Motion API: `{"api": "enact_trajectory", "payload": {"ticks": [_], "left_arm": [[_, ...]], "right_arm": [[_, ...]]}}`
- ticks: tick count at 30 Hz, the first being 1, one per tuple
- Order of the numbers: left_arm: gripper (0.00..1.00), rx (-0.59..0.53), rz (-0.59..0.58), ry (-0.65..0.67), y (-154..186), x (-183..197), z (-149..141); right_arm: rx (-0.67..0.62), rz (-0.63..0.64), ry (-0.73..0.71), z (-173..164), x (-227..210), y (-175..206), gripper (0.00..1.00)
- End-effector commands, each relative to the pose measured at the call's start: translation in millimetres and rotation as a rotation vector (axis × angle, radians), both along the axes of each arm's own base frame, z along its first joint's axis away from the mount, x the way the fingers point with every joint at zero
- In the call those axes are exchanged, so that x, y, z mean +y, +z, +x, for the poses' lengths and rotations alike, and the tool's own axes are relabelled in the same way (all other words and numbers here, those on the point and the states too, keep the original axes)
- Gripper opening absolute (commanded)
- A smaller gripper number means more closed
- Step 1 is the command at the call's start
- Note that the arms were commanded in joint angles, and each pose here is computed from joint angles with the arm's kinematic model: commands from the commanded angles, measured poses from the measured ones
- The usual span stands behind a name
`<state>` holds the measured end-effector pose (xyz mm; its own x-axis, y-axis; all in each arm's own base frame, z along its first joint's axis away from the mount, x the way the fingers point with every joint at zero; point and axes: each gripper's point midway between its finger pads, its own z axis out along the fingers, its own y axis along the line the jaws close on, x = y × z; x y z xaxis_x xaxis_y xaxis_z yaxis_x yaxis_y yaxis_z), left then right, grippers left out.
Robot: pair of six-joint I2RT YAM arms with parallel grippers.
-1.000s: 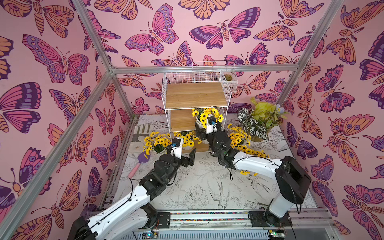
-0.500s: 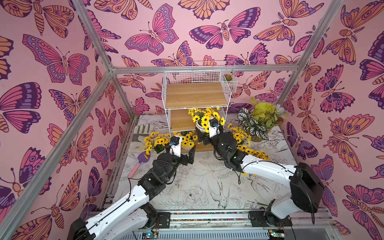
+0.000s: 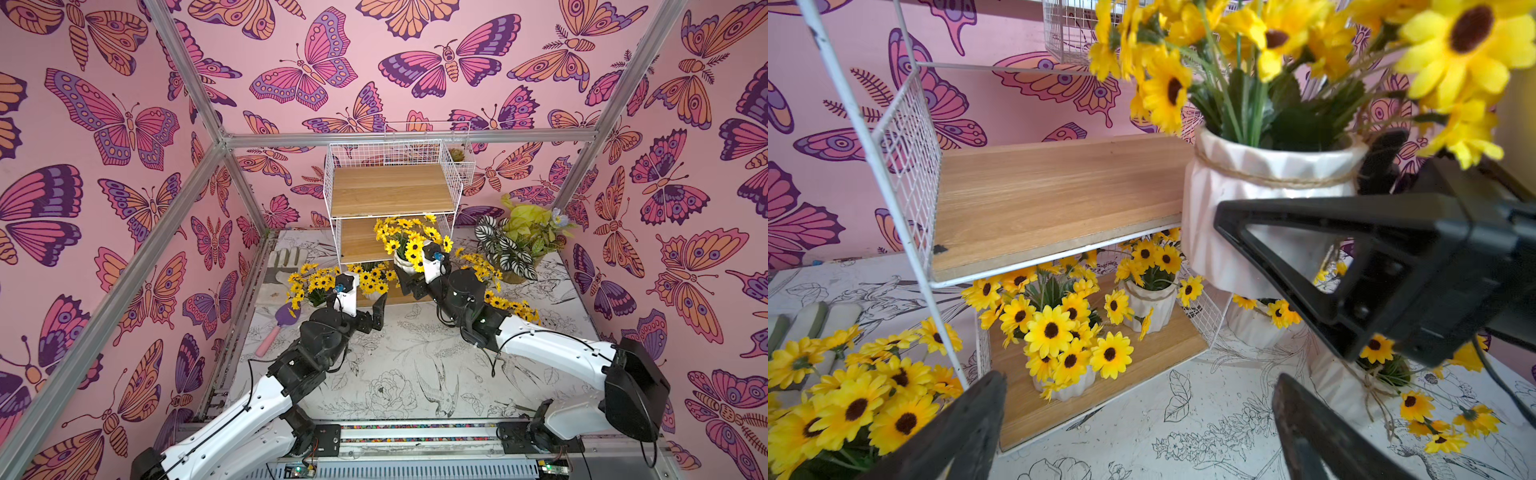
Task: Take the sunflower pots off the shelves
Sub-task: Pick up the sunflower pot from the shelf.
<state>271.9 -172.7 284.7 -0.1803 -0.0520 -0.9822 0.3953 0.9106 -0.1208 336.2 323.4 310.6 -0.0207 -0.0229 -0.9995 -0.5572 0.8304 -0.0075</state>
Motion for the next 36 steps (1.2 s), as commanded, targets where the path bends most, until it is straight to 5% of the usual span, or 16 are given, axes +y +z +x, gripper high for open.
{"api": "enact_trajectory", "payload": {"ticks": [1, 36], "left_arm": [[0.99, 0.019, 0.006, 0.038, 2.1, 13.7, -4.7], [0.99, 0.135, -0.055, 0.039, 5.9, 59.3, -63.8]], "right_arm": [[-0.061, 0.107, 0.063, -19.5, -2.1, 43.5, 0.41], [0.151, 0.116, 0.329, -68.5, 103.4, -81.7, 0.40]]}}
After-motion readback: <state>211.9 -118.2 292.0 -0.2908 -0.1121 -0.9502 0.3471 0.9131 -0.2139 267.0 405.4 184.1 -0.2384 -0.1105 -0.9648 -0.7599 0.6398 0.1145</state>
